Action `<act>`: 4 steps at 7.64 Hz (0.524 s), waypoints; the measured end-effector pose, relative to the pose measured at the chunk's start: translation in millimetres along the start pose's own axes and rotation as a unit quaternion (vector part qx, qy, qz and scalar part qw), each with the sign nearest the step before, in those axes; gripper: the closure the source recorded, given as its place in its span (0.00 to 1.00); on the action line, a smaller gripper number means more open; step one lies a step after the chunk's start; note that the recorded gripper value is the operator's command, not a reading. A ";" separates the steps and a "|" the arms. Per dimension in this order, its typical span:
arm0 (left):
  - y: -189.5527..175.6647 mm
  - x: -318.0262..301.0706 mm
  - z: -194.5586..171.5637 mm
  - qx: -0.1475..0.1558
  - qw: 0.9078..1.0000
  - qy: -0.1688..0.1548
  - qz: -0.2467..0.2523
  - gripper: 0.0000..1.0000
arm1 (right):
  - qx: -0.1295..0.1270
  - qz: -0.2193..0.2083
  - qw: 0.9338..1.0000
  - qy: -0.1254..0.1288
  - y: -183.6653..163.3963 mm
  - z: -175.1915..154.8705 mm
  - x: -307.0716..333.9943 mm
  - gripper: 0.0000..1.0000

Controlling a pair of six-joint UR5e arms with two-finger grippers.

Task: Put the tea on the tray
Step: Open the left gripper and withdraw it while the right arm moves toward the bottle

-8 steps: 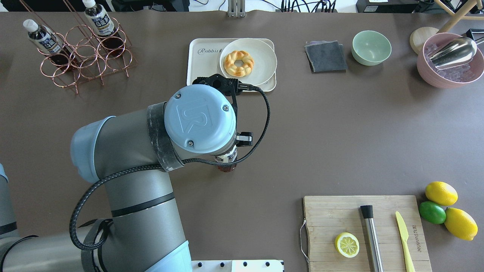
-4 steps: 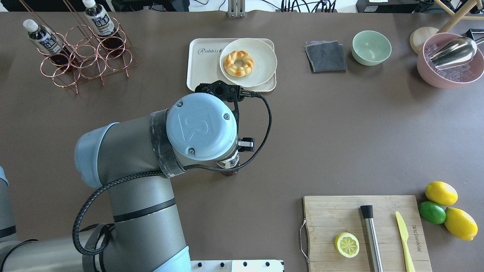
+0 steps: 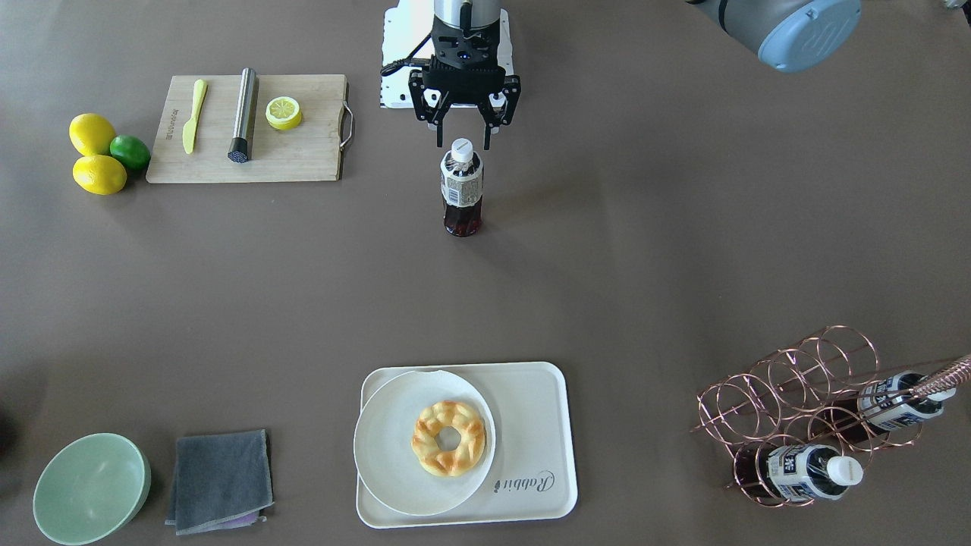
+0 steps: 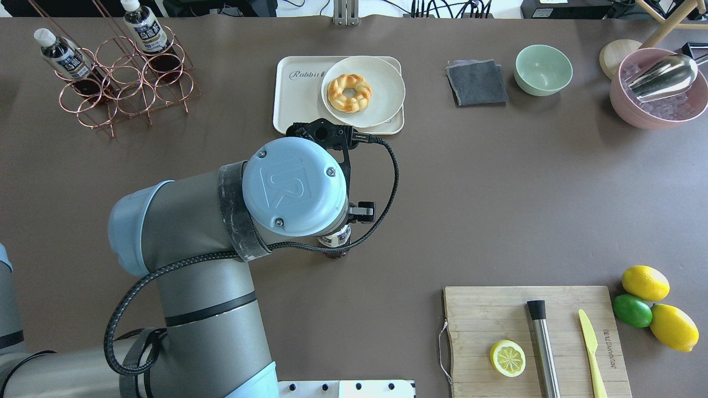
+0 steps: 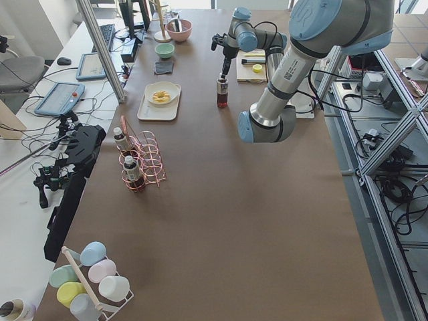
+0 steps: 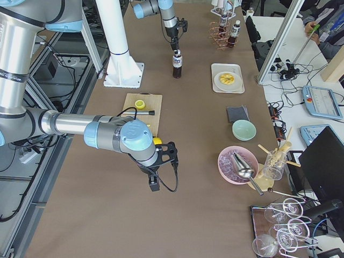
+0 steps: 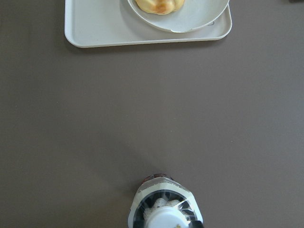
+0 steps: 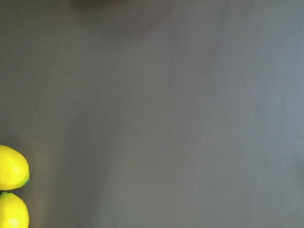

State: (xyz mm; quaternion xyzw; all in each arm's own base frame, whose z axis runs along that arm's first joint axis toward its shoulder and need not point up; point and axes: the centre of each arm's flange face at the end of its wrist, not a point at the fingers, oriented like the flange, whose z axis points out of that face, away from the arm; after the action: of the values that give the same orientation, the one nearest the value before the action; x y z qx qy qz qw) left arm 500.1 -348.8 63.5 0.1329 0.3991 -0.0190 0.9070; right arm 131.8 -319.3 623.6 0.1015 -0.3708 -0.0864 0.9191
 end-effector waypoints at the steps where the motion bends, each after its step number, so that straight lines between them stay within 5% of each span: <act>1: -1.0 -0.3 -4.5 0.002 1.000 0.004 0.000 0.05 | 0.008 -0.004 1.000 -0.005 -12.0 -4.7 -2.5 0.00; 4: -21.0 -26.6 -24.3 0.010 0.999 0.014 0.032 0.04 | 0.033 0.026 0.998 -0.048 -88.0 -18.4 -51.6 0.00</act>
State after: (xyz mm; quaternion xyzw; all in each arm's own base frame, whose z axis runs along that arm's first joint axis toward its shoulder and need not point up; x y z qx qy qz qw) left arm 461.6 -364.7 62.4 0.1546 0.4070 0.0080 0.9002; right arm 100.7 -389.8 554.2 0.1179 -0.4196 -0.0550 0.8983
